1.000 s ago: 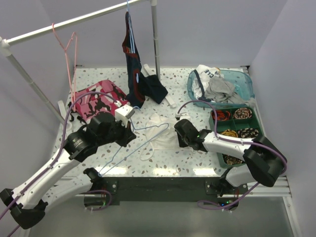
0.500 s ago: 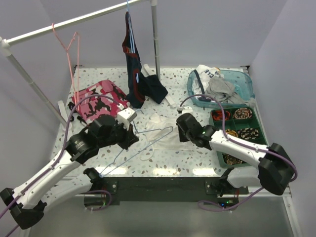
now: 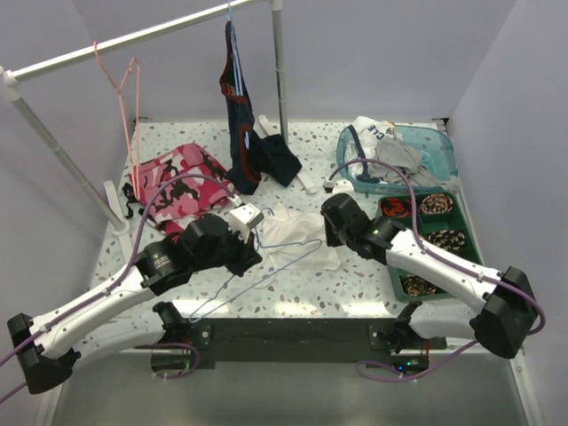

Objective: Place the tank top on the hanger

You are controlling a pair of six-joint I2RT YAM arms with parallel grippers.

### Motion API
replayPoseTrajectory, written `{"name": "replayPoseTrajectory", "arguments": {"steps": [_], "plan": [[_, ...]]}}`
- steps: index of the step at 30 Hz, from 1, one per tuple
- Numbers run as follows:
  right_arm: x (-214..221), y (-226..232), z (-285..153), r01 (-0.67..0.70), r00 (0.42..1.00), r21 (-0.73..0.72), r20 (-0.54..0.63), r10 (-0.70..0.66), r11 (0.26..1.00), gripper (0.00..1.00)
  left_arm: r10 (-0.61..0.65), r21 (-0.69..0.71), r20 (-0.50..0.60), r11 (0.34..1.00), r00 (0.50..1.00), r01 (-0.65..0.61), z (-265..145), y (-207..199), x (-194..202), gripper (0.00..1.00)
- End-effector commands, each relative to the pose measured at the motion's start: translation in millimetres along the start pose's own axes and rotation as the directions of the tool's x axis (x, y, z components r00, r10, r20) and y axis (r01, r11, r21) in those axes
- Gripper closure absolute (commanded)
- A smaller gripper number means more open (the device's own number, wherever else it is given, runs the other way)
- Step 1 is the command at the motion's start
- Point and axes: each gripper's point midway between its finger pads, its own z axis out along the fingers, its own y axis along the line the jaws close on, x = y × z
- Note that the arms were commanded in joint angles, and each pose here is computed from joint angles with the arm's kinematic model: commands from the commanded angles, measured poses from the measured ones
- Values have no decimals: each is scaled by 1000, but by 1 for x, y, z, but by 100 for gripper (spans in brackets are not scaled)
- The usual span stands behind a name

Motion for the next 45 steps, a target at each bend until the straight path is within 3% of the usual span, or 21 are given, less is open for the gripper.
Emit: {"name": "replayPoseTrajectory", "arguments": {"steps": [1,8,17,23,31,35,41,45], "plan": [[-24,-1,-19,-13,998,-8,61,13,1000,97,13,2,135,1000,991,-13,19,-5,-28,100],[-31,-1,-27,-27,996,-18,80,29,999,97,113,61,216,990,970,-129,58,-15,-32,100],[-35,-7,-33,-62,991,-7,119,62,998,97,167,97,454,967,875,-235,93,-30,-71,100],[-35,-13,-33,-80,987,10,142,78,997,96,209,154,450,940,868,-306,122,-44,-72,100],[-39,-15,-35,-108,978,10,180,104,994,96,196,167,485,936,852,-310,140,-49,-84,100],[-41,-19,-39,-117,972,6,208,114,993,76,193,162,493,937,848,-308,147,-51,-91,100],[-51,-29,-59,-151,946,-10,288,147,988,57,170,191,484,937,858,-293,159,-50,-96,100],[-58,-32,-74,-178,909,-75,368,193,981,57,151,223,477,932,866,-286,165,-45,-98,100]]}}
